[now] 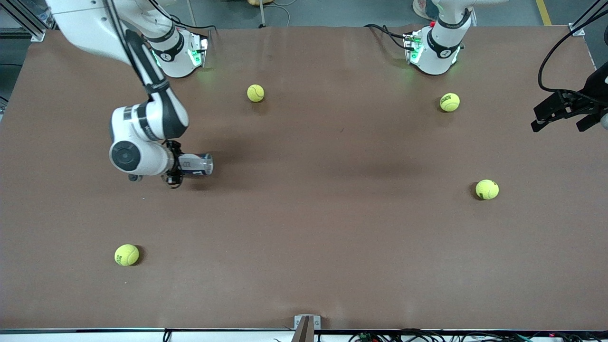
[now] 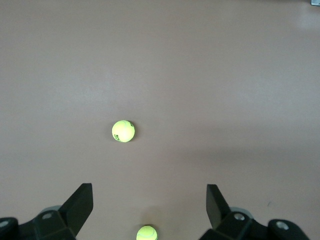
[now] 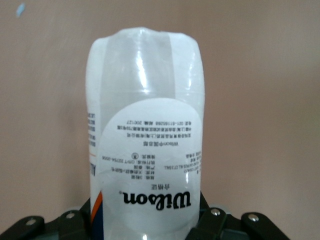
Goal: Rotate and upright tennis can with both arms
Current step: 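Lift the can with the right gripper and carry it toward mid-table, then hold the can with the right gripper while the left gripper grasps its end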
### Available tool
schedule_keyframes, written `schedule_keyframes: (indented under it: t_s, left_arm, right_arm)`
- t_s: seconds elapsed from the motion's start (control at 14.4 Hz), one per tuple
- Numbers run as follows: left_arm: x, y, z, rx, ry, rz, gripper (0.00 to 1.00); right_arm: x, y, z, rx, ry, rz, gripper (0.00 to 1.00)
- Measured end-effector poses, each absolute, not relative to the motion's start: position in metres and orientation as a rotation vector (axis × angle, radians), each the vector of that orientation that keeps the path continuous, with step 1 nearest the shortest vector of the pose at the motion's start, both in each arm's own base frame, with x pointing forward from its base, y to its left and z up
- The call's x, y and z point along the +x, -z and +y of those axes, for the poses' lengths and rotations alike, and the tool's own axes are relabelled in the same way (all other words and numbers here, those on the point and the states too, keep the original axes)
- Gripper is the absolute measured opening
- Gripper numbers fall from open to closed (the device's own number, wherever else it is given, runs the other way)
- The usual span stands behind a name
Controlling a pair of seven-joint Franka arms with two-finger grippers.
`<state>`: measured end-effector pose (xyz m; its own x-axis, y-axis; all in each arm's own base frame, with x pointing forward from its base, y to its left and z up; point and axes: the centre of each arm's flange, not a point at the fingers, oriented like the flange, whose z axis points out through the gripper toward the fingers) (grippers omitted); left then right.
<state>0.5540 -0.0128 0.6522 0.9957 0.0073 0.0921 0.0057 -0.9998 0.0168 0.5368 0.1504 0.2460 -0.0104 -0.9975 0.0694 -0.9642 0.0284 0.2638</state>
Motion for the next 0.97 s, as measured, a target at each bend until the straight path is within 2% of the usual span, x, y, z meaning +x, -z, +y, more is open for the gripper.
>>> schedule_keyframes:
  t_s: [0.21,0.42,0.76,0.97]
  left_arm:
    - [0.554,-0.652,-0.013,3.122,-0.144,0.010,1.00]
    - [0.554,-0.652,-0.013,3.122,-0.144,0.011,1.00]
    - [0.554,-0.650,-0.014,3.122,-0.130,0.006,1.00]
    - [0.554,-0.634,-0.033,3.118,-0.029,-0.044,1.00]
  right_arm:
    - [0.536,-0.279,0.245,2.031,0.112,-2.161,0.70]
    - [0.532,-0.293,0.322,2.043,0.112,-2.228,0.70]
    - [0.532,-0.267,0.436,2.088,0.093,-2.264,0.70]
    - [0.524,-0.245,0.484,2.125,0.077,-2.280,0.70]
